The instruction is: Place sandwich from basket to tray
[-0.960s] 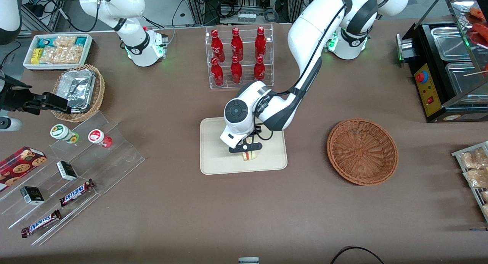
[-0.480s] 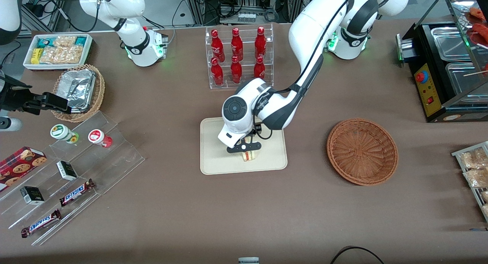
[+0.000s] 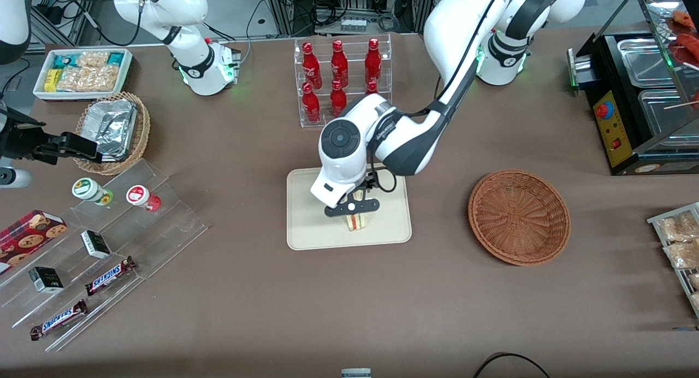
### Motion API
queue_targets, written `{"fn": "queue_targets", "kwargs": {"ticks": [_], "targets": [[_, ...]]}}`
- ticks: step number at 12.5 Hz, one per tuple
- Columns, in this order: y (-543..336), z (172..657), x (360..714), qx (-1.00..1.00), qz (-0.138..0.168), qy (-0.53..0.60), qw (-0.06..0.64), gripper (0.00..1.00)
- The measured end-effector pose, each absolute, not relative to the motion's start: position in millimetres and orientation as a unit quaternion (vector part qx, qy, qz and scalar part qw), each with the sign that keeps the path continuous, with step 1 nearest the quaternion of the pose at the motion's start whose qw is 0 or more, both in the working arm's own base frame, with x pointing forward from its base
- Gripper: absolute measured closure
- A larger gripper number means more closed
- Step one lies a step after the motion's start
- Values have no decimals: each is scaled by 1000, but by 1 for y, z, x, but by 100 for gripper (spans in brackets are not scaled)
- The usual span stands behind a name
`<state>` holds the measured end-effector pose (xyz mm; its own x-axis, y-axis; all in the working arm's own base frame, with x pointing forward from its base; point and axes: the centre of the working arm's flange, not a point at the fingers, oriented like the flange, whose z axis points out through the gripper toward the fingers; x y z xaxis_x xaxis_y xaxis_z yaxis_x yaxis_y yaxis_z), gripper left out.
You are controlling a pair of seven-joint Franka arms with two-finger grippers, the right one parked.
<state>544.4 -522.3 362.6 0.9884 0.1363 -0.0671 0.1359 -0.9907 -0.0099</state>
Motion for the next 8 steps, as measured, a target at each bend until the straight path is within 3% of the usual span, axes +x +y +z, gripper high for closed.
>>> {"fn": "queue_targets", "kwargs": {"ticks": [8], "targets": [[-425, 392, 592, -998, 45, -9, 38, 0]]}}
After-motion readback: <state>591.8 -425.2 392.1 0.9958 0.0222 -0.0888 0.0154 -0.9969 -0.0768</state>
